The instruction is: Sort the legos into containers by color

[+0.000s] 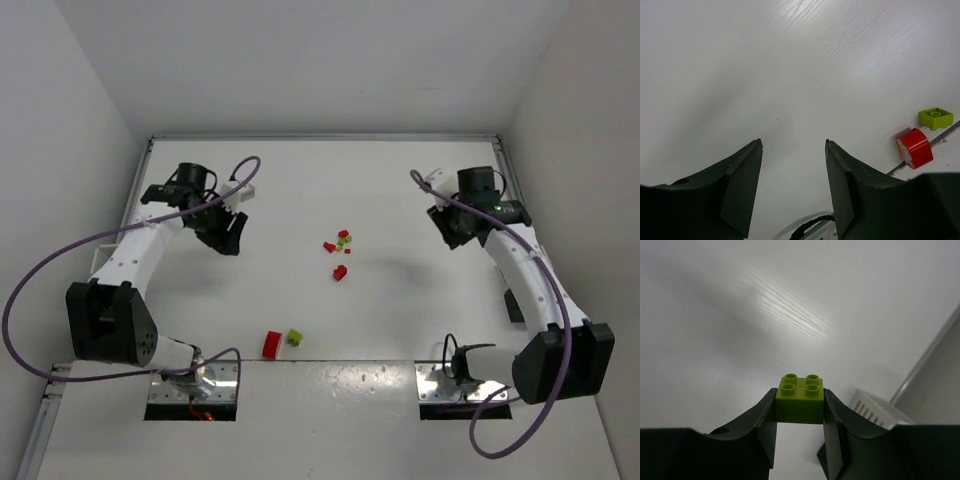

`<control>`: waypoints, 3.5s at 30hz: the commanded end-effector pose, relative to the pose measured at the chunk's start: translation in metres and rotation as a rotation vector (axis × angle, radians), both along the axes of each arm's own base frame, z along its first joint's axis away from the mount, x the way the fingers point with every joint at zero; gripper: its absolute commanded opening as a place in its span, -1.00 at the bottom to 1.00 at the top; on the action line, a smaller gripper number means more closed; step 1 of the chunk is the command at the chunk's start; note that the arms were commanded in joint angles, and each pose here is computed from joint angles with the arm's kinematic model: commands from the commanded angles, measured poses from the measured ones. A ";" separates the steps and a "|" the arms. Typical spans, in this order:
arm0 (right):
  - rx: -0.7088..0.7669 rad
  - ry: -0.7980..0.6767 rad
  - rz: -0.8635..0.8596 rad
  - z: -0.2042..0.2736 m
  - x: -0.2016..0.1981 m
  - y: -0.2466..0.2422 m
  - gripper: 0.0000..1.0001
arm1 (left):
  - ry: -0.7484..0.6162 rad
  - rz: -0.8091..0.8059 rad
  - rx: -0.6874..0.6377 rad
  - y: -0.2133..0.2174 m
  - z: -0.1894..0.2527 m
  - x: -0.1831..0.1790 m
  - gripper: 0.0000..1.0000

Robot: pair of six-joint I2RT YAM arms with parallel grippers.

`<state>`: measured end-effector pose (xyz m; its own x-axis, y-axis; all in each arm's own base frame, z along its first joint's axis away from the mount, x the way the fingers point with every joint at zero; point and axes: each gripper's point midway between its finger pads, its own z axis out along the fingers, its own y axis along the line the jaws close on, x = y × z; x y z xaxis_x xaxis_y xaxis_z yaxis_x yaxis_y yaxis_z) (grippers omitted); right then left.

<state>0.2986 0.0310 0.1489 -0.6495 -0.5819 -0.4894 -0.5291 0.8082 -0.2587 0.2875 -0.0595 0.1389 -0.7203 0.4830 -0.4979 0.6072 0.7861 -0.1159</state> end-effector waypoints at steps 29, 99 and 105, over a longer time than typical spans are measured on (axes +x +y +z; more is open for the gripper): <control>-0.086 0.300 -0.588 -0.029 -0.116 -0.220 -0.95 | 0.010 -0.178 0.095 -0.045 -0.024 -0.014 0.29; 0.011 0.263 -0.498 -0.041 -0.106 -0.203 0.13 | 0.128 -1.018 0.481 -0.132 -0.100 -0.193 0.81; 0.015 0.272 -0.497 -0.043 -0.106 -0.203 0.13 | 0.135 -1.038 0.506 -0.132 -0.116 -0.196 0.81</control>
